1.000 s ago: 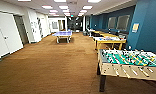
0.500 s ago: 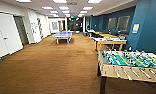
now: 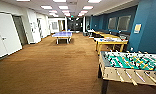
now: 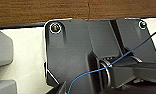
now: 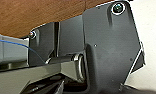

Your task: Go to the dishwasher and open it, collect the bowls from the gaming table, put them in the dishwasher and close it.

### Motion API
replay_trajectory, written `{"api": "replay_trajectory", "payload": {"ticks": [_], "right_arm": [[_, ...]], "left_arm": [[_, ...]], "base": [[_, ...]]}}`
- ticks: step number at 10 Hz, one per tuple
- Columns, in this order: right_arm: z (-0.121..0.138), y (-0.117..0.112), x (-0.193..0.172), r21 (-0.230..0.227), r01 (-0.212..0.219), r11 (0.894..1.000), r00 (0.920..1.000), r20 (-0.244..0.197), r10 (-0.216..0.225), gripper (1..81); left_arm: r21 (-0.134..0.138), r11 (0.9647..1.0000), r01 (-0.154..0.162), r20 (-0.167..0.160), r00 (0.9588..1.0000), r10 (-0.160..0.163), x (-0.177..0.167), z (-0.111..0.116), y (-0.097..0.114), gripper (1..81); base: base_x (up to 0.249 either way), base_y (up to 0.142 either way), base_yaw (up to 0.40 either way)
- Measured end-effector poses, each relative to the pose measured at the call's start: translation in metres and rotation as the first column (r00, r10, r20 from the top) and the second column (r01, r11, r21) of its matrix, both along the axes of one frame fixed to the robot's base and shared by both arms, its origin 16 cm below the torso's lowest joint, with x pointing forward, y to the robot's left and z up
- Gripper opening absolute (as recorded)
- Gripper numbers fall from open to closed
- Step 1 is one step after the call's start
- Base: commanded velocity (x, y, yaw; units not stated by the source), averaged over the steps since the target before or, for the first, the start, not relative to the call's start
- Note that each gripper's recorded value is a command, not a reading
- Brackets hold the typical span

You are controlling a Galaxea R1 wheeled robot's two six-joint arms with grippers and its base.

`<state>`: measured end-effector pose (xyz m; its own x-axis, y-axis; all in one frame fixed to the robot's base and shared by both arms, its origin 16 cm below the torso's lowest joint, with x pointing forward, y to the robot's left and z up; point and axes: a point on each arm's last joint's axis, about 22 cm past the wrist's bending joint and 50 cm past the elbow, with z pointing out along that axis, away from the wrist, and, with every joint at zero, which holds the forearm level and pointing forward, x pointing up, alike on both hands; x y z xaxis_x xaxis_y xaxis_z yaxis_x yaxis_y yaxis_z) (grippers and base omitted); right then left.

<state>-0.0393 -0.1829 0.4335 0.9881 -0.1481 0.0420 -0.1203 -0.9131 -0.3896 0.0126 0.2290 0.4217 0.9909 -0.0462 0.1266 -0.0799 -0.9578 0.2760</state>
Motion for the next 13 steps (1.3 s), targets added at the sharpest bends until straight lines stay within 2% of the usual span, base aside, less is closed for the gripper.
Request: {"api": "replay_trajectory", "payload": {"ticks": [5, 7, 9, 11, 13], "right_arm": [[0.0, 0.0, 0.001, 0.0, 0.0, 1.0, 1.0, 0.0, 0.0, 81.1], [0.0, 0.004, 0.013, 0.005, 0.001, 1.0, 0.9999, 0.014, -0.002, 81.1], [-0.001, -0.003, -0.001, -0.006, -0.001, 1.0, 1.0, -0.002, 0.0, 81.1], [-0.001, -0.006, -0.003, -0.011, -0.001, 1.0, 1.0, -0.004, 0.001, 81.1], [-0.001, 0.001, -0.008, -0.002, -0.002, 1.0, 0.9999, -0.01, 0.002, 81.1]], "left_arm": [[0.0, 1.0, 0.0, 0.0, 1.0, 0.0, 0.0, 0.0, 0.0, 81.1], [0.0, 1.0, -0.001, 0.01, 1.0, 0.001, 0.01, 0.0, 0.0, 81.1], [-0.011, 0.9999, 0.0, -0.008, 1.0, 0.0, -0.005, 0.0, -0.008, 81.1], [-0.013, 0.9999, 0.0, -0.003, 1.0, 0.0, -0.003, 0.0, -0.01, 81.1], [-0.006, 1.0, 0.0, -0.008, 1.0, -0.001, -0.006, 0.0, -0.005, 81.1]], "base": [[0.156, 0.0, 0.0], [0.079, 0.0, 0.0], [0.079, 0.0, 0.0], [0.083, 0.0, 0.0], [0.108, 0.0, 0.0]]}}
